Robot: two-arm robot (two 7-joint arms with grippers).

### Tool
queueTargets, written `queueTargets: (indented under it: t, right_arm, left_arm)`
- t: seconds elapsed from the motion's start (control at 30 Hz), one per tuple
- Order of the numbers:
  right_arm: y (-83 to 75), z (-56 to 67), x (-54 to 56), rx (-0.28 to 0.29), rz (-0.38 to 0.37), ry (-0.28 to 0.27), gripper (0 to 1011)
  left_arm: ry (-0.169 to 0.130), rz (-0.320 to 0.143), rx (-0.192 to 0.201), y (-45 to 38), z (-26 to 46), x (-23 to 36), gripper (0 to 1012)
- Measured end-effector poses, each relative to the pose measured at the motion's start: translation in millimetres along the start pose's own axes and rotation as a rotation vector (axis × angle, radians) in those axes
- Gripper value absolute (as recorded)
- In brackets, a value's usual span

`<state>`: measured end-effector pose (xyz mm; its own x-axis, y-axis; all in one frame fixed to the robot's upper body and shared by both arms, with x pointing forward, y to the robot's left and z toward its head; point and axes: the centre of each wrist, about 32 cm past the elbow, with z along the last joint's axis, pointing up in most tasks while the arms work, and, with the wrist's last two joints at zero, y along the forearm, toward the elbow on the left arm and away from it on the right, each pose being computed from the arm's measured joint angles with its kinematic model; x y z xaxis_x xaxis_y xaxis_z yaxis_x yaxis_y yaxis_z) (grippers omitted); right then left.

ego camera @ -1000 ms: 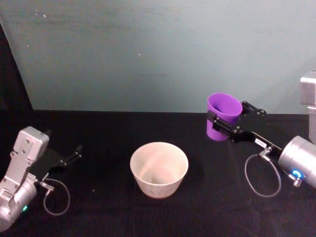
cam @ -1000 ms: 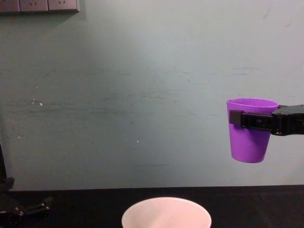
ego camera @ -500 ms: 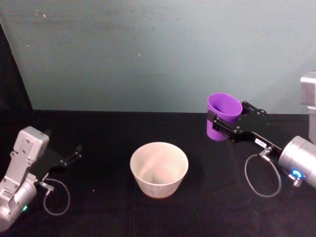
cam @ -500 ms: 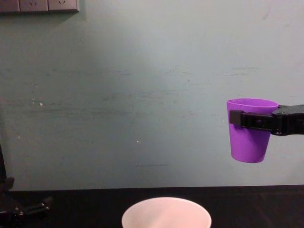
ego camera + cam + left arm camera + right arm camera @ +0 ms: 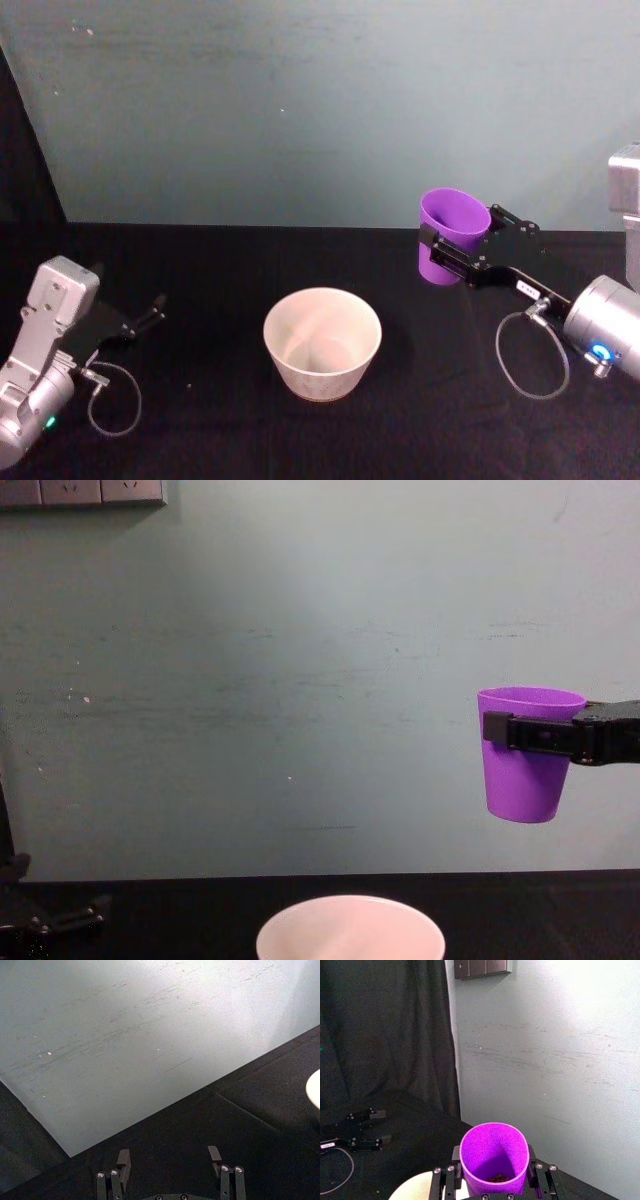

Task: Pick up the cup and pour the mung beans from the cup into the bowl.

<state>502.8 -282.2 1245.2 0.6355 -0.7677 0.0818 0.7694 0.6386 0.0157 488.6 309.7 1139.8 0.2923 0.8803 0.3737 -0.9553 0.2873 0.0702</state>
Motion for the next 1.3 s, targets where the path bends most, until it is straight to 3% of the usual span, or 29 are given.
queueTargets:
  t: [1.3]
  right_arm:
    - [0.0, 0.0, 0.0, 0.0, 0.0, 0.0, 722]
  left_arm:
    - [0.0, 0.0, 0.0, 0.0, 0.0, 0.0, 1000]
